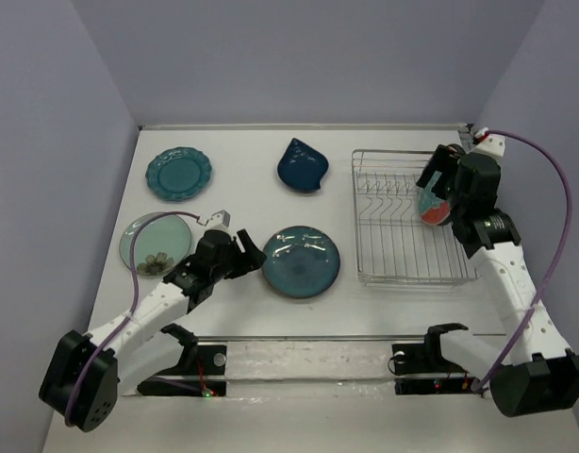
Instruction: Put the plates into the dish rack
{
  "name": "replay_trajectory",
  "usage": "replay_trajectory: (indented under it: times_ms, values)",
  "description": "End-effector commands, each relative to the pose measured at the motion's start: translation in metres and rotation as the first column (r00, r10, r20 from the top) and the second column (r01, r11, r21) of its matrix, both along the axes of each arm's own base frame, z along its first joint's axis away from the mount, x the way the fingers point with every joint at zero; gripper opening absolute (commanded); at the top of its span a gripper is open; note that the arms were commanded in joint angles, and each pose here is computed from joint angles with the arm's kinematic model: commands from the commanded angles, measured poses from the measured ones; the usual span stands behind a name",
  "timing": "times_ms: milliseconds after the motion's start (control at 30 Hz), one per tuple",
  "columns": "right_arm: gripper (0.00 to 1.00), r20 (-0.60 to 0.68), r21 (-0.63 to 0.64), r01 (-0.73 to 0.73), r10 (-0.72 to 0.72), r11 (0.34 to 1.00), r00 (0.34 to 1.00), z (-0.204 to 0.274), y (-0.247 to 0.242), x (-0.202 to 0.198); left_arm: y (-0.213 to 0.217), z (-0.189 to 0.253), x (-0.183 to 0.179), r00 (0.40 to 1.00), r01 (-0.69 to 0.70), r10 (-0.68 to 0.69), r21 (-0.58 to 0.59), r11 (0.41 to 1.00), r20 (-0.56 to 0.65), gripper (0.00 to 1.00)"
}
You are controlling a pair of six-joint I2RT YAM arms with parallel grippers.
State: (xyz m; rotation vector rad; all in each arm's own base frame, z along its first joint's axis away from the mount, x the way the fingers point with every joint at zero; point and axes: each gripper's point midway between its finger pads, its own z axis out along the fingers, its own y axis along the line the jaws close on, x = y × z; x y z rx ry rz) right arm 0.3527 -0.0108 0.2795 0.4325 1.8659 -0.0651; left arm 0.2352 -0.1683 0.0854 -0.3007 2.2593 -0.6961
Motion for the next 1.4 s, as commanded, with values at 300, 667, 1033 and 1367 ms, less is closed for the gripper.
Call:
replay_trajectory:
  times_ms: [300,667,1033,1367]
  values:
    - [0.91,0.19,0.292,-0.466,0.426,0.836,0.884,0.0,0.099,-0.033,-0.034,-0.032,0.018,0.996,0.085,-0.086,-0.034,0.996,-0.031,0.71]
    - [0.9,0.254,0.387,-0.644,0.596,0.659,0.762,-0.012,0.144,-0.057,-0.039,-0.048,0.03,0.997,0.074,-0.075,-0.027,0.997,-0.037,0.09]
    - [0.9,0.293,0.36,-0.859,0.83,0.364,0.474,0.006,0.217,-0.101,-0.03,0.073,0.041,0.974,0.035,0.002,-0.159,0.987,0.226,0.06]
    - [0.91,0.261,0.418,-0.869,0.881,0.265,0.394,-0.022,0.257,-0.104,-0.016,0.211,0.013,0.882,0.113,0.048,-0.307,0.945,0.47,0.06]
